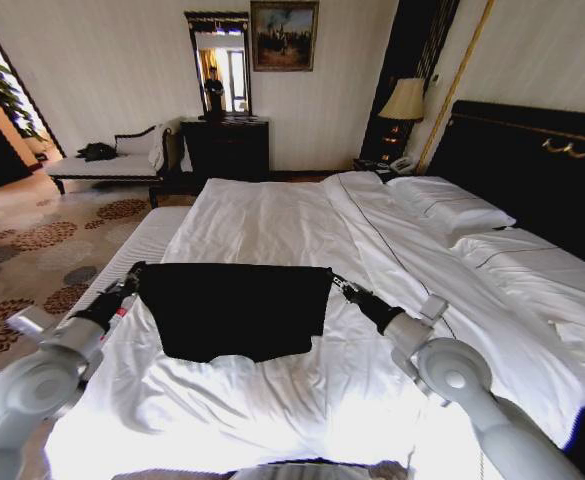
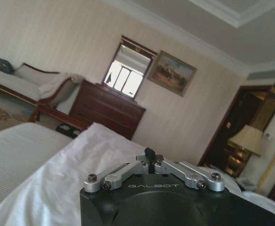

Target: Fold the clothes on the bed.

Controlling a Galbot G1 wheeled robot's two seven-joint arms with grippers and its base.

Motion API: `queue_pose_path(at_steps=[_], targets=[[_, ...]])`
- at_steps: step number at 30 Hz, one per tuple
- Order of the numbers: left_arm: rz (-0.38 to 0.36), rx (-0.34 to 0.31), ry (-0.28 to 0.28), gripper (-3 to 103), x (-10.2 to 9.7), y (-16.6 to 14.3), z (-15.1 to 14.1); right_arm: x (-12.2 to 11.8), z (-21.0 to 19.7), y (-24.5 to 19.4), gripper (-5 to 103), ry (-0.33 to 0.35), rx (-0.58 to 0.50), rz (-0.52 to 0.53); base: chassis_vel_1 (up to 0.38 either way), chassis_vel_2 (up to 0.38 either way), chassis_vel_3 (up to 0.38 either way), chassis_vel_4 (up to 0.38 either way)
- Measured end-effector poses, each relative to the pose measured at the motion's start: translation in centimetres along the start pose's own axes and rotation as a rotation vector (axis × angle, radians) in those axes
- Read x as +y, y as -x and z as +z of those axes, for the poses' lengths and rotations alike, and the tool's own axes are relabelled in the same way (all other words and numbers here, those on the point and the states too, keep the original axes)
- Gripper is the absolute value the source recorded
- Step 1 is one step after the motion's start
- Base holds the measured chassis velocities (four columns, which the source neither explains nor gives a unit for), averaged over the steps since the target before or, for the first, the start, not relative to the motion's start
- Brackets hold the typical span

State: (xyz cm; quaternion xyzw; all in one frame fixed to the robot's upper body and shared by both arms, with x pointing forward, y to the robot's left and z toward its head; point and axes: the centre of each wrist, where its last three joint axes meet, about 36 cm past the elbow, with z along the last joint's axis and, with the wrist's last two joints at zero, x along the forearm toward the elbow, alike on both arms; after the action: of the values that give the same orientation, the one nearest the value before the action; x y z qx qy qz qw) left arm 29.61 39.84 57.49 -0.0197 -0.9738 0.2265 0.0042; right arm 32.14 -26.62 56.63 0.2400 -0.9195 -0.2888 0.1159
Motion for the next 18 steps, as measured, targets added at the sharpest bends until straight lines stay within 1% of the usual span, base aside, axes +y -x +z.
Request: queue_pose_path(at_steps=[3,4,6,14,18], targets=[[-0.025,-0.004,-0.003,0,0.0,-2.0,-0.4,1.7,-0.4,-1.4,0,-0.001,-0.003,-0.020,0.000,0.000,0.000,0.000],[-0.025,-0.004,-0.003,0,0.0,-2.0,-0.4,1.7,-0.4,-1.4,0,-0.001,-0.003,-0.020,0.000,0.000,0.000,0.000],[-0.043,0.002,-0.004,0,-0.1,-3.3,-0.3,2.6,-0.5,-2.3,0,0.000,0.003,-0.026,0.000,0.000,0.000,0.000],[-0.085,0.012,-0.022,0,-0.7,-5.9,0.3,2.2,0.0,-3.2,0,0.033,0.044,0.038,0.000,0.000,0.000,0.000],[-0.092,0.024,-0.032,0,-1.3,-6.3,0.8,2.2,0.0,-3.1,0,0.046,0.055,0.047,0.000,0.000,0.000,0.000]])
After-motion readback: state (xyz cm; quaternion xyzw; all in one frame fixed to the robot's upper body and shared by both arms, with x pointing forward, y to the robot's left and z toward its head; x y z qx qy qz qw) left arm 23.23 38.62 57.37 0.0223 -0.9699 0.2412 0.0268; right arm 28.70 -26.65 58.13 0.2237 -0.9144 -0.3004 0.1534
